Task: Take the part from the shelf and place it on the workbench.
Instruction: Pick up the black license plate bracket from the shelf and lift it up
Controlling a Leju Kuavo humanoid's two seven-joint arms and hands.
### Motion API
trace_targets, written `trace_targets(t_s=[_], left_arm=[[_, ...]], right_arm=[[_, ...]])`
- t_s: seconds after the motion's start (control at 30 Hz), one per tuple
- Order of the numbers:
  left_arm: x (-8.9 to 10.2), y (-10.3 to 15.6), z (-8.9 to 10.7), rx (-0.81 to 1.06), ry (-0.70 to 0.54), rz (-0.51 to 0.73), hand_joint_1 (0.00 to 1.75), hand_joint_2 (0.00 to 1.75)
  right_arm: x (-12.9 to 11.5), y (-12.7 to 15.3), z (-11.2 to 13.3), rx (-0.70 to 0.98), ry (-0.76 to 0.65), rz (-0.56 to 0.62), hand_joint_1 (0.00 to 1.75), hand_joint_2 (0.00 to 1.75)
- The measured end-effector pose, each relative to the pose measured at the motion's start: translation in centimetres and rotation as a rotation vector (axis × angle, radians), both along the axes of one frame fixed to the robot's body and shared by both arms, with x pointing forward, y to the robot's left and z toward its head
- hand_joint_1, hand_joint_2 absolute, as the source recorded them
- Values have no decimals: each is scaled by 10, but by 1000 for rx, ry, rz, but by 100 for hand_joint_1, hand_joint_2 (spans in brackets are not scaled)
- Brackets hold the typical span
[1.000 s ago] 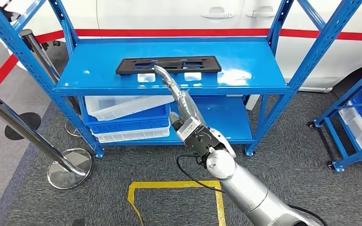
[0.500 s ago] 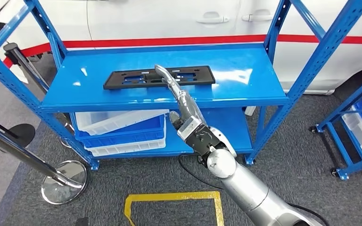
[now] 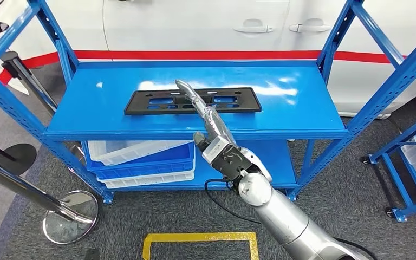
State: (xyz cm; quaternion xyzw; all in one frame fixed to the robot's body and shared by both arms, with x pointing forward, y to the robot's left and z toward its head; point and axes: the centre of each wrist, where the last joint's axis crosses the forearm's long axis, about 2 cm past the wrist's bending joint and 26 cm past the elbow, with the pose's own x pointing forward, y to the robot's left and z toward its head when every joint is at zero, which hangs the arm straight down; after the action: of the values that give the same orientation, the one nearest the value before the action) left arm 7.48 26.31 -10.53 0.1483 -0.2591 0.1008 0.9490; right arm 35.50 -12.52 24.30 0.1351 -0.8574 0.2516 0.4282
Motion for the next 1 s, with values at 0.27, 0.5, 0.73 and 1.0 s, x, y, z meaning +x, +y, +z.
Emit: trace_targets(t_s=[0.27, 0.5, 0.73, 1.0], left_arm=[[3, -4, 1, -11, 0, -7, 0, 0], [2, -5, 1, -15, 2, -7, 0, 0], [2, -5, 1, -16, 8, -23, 0, 0], [2, -6, 1, -26, 3, -46, 0, 0]], right_arm=[[4, 1, 2, -19, 2, 9, 0, 0], [5, 0, -2, -28, 16, 3, 0, 0], [5, -1, -5, -43, 17, -15, 0, 175], [12, -2, 0, -129, -25, -76, 0, 175]])
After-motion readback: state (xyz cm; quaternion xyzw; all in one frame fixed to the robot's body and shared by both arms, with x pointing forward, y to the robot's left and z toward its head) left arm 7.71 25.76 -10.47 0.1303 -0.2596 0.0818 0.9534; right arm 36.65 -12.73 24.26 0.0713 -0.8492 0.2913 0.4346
